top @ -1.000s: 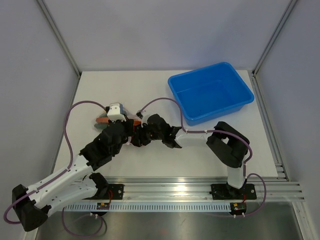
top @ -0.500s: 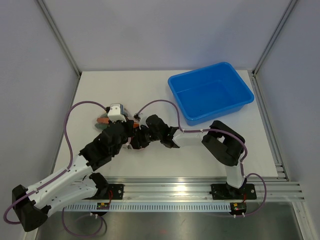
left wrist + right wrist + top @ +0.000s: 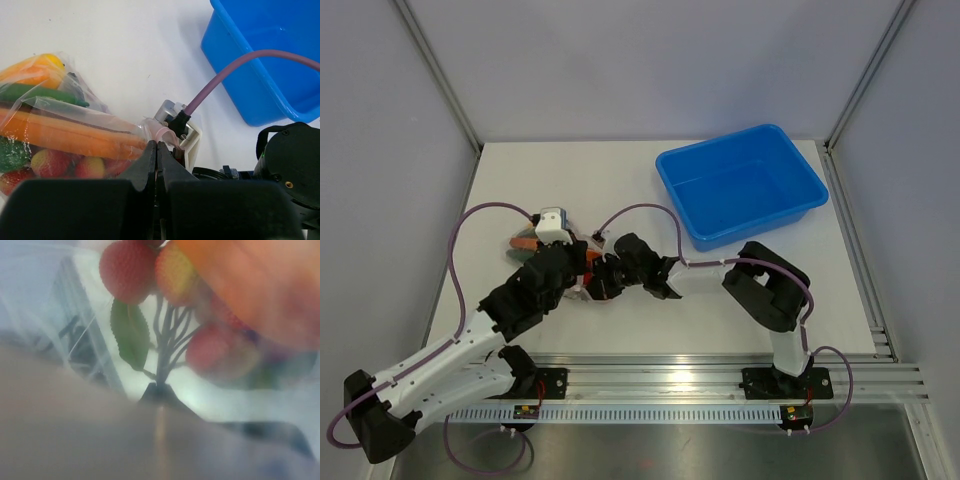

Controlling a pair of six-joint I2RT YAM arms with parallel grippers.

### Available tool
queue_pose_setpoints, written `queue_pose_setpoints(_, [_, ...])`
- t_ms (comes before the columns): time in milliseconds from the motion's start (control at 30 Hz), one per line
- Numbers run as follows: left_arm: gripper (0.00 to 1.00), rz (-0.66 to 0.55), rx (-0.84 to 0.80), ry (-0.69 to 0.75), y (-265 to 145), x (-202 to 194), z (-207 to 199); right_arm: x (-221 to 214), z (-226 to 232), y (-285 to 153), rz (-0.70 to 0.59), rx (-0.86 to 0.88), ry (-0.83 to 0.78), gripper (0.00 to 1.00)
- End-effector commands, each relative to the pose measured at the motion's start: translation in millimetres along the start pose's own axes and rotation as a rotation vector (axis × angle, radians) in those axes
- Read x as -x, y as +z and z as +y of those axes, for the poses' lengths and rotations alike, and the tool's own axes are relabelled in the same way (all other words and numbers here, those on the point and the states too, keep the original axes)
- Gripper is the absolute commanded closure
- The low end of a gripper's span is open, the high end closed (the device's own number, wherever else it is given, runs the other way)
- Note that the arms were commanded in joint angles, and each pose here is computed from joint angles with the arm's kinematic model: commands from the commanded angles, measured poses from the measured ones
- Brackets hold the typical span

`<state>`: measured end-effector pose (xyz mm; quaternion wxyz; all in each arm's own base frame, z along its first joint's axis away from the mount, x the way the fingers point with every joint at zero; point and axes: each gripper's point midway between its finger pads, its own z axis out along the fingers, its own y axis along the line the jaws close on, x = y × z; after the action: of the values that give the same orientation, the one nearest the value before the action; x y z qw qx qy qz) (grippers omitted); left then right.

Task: Open the zip-top bag and remove the fake food
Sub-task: Pick up the fake fruit from the zipper food storage bag.

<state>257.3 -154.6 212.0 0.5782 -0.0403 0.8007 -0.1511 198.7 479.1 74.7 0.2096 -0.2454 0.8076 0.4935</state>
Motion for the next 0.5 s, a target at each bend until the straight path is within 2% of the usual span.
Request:
queue_pose_setpoints(0, [1.00, -0.070, -0.043, -0.055, 1, 24, -14, 35, 25, -18, -0.120, 0.033, -0.051, 1.00])
queue_pose_setpoints(300, [1.00, -0.040, -0.059, -0.011, 8, 14, -19, 71, 19, -57, -0.272, -0.124, -0.177, 1.00])
queue_pose_setpoints(467, [1.00, -0.031, -0.084, -0.014, 11, 6, -23, 81, 12, -72, -0.303, -0.206, -0.229, 1.00])
